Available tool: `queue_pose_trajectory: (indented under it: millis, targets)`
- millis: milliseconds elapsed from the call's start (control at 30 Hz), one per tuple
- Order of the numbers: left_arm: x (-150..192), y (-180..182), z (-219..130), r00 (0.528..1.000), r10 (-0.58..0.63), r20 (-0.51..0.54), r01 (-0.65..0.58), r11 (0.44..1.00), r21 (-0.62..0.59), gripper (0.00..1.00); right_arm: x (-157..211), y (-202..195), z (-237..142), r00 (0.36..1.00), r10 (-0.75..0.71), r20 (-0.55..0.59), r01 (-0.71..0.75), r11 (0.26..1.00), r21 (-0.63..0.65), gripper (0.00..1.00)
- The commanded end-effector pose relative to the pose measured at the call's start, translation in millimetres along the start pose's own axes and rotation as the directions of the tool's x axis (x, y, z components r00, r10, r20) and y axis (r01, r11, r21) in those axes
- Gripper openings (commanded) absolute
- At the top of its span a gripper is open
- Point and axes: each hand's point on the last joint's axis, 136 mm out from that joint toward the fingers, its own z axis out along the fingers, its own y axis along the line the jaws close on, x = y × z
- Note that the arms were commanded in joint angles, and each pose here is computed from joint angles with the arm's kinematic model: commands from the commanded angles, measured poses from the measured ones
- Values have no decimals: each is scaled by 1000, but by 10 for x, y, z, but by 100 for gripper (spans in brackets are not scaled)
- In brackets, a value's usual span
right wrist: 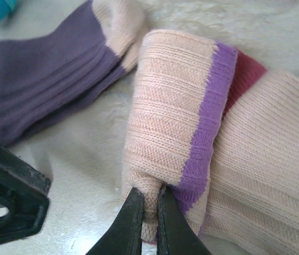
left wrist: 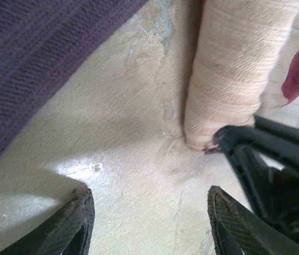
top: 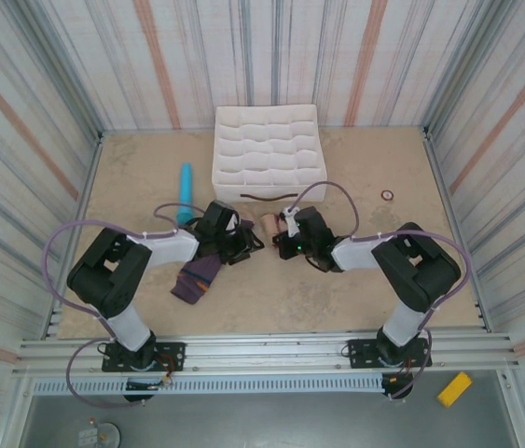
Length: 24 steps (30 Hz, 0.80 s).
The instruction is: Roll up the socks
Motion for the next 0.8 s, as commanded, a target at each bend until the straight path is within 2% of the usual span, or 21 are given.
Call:
queue_pose_trajectory:
  millis: [0,167,400,533,633,767]
  targets:
    - [-4,9,-70,1000,7,25,-7,1000,-13,59,989,-239,-63,897,297,-328,-312,950,7,0]
    - [7,37,-39,1000,2,17,-2,1000,-17,57,985,-327,-123,815,464,-347,-512,857,-55,0]
    - [-88,-45,-14,999,41,35,-41,999,-21,55,989,-541,-214,670,650,-359,-704,709,-29,0]
    - [-202,-272,13,991,124,57,-125,992,25,54,1029,-606,-197,571,717,-400,-781,625,6,0]
    - [-283,-430,20,975,204,83,-204,979,-8,56,1095,-721,-215,496,779,-384,-830,555,54,0]
    - [-336,-594,110,960,270,76,-268,963,-36,58,1151,-793,-247,452,812,-370,-851,517,94,0]
